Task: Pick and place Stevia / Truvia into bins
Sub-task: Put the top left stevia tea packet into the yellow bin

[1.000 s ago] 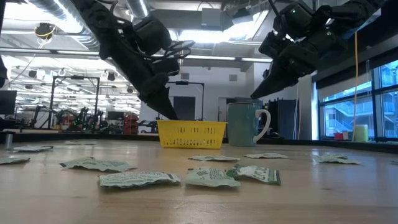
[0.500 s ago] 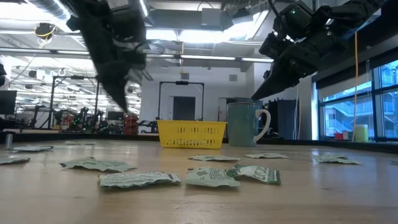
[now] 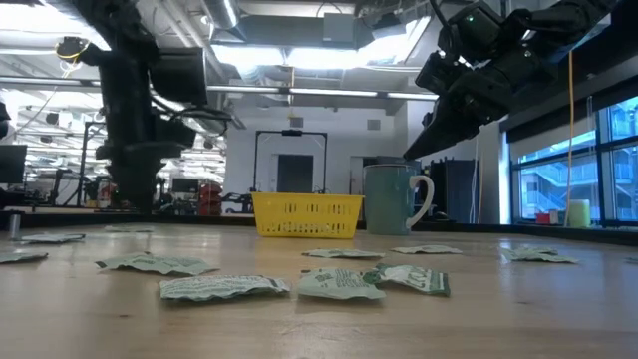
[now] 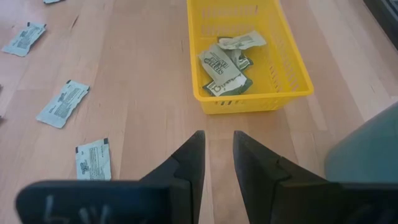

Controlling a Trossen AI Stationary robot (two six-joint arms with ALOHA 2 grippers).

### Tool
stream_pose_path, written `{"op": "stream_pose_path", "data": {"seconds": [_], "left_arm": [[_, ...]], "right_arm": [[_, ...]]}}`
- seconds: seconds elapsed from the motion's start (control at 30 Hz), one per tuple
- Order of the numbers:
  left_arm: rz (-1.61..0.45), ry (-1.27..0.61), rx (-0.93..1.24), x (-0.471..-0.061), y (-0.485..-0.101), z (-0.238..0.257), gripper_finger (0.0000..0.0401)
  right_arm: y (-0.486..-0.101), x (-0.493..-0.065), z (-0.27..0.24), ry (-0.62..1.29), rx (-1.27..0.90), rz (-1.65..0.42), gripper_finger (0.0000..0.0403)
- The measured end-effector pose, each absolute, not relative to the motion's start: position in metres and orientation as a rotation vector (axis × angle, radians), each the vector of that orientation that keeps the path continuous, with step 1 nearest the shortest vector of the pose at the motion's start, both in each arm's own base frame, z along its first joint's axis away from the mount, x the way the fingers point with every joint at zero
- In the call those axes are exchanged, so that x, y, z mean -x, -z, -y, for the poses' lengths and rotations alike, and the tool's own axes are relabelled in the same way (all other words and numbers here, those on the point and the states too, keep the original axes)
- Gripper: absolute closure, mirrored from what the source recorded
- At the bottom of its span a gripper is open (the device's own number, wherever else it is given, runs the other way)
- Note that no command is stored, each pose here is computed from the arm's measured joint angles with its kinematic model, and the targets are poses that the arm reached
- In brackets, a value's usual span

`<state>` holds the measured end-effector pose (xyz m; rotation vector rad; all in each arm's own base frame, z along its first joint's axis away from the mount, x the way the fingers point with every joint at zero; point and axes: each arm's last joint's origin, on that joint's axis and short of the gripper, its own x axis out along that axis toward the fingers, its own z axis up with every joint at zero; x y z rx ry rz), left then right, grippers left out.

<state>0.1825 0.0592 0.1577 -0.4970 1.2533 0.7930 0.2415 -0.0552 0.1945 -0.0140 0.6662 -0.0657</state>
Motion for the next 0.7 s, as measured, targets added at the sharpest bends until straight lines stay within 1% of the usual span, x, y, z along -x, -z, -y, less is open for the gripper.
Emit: {"op": "stream_pose_path", "data": {"seconds": [0.23, 0.5, 0.7], "left_arm": [[-1.259, -0.887, 0.579, -0.173, -0.15, -0.064, 0.0364], [-1.274, -0.904, 0.587, -0.171, -0.146, -0.068, 0.0349], [-1.339, -0.926, 0.593, -0.174, -0.135, -0.072, 0.034]], "right_arm": [[-0.195, -0.242, 0.055, 0.066, 0.014, -0.666, 0.0315], [-0.195, -0.242, 0.055, 0.066, 0.014, -0.666, 0.0315], [-0.195, -0.242, 0.055, 0.066, 0.014, -0.666, 0.0315]]}}
